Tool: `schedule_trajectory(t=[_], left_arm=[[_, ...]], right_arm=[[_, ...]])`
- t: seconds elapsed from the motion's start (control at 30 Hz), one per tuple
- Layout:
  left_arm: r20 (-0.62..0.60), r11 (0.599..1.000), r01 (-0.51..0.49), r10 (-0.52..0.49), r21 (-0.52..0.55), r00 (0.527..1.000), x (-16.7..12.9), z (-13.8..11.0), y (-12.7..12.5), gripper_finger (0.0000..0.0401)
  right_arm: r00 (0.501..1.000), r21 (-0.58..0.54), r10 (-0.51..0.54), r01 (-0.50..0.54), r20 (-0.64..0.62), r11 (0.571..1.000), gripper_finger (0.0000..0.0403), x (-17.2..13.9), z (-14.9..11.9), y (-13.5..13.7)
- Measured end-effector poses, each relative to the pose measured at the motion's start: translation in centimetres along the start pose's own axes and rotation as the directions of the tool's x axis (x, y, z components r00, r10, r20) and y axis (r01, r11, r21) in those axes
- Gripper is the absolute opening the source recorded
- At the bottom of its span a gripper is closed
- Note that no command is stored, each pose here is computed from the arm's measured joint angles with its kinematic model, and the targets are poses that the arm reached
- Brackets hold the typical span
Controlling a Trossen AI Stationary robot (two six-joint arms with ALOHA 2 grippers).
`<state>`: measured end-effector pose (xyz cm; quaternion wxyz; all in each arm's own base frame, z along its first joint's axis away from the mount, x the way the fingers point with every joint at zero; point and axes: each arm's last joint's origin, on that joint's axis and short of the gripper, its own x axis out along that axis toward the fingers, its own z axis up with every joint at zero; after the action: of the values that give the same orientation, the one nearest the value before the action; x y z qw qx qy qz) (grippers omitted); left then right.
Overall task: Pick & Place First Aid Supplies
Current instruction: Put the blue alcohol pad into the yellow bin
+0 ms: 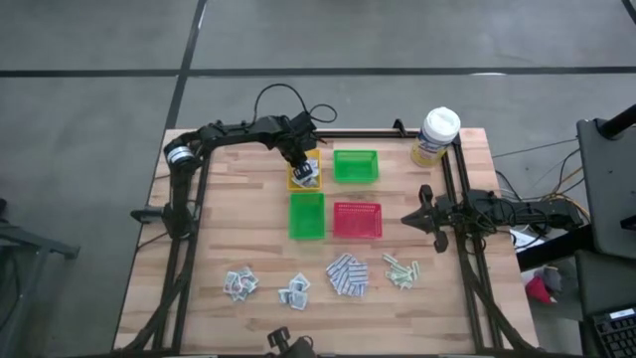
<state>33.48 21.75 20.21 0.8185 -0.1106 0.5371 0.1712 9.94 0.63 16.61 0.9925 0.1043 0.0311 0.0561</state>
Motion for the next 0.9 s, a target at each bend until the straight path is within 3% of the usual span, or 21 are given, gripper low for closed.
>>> schedule_trajectory(t=[0.3, 0.63, 0.9], left_arm=[[0.018, 1.000, -0.004, 0.004, 0.001, 1.000, -0.6, 0.1, 0.0, 0.0009], [0.052, 0.999, -0.047, 0.047, 0.003, 0.998, -3.3, 0.2, -0.2, 0.0122], [0.002, 1.000, 0.004, -0.004, 0.021, 1.000, -8.1, -1.2, -4.5, 0.0148]], right_arm=[[1.000, 0.000, 0.000, 0.000, 0.000, 1.000, 0.0028, 0.0, 0.0, 0.0], [1.000, 0.000, 0.000, 0.000, 0.000, 1.000, 0.0028, 0.0, 0.0, 0.0], [1.000, 0.000, 0.000, 0.000, 0.000, 1.000, 0.0028, 0.0, 0.0, 0.0]])
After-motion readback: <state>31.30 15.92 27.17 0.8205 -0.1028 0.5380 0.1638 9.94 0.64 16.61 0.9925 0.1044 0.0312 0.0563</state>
